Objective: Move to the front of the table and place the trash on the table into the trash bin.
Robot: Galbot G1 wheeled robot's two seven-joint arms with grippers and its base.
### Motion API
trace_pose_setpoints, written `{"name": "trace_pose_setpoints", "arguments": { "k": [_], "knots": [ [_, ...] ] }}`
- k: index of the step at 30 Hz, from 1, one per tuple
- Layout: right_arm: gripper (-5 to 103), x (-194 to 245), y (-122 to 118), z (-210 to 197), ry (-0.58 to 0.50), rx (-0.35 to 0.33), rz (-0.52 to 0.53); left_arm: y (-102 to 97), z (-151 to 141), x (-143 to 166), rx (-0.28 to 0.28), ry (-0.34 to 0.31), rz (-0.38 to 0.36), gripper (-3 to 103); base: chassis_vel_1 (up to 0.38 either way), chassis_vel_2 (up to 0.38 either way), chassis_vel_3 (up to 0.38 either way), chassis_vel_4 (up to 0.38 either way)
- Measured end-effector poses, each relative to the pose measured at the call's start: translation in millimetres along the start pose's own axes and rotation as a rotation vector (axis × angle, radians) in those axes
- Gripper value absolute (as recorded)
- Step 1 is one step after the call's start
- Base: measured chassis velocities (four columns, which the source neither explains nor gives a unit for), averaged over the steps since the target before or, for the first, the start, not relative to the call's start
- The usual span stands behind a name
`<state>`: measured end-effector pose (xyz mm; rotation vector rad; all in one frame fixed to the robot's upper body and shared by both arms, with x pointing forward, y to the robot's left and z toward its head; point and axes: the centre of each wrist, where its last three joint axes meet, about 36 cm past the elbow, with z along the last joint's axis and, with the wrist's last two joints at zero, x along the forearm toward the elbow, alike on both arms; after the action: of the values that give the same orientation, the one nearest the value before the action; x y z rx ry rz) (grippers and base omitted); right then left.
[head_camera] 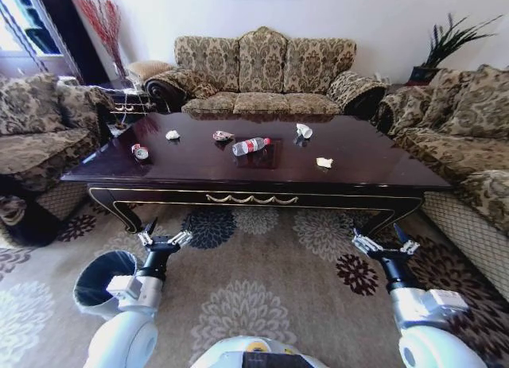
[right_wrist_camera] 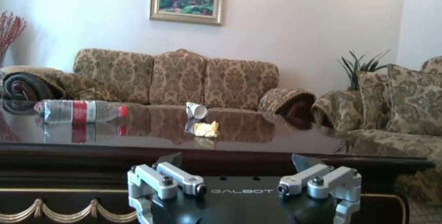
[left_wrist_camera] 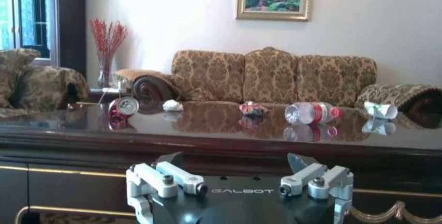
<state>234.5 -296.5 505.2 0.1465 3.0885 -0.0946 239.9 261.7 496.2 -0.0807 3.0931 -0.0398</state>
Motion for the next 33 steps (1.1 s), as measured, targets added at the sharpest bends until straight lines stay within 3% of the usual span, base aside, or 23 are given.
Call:
{"name": "trace_pose_setpoints", "arguments": {
  "k": [33],
  "knots": [
    [100, -0.5, -1.3, 3.7, 0.005, 0.034, 0.016, -3.2, -3.5, 1.4, 0.013, -0.03, -0.003, 100, 0.0, 0.0, 0.0, 0.0]
  ]
}}
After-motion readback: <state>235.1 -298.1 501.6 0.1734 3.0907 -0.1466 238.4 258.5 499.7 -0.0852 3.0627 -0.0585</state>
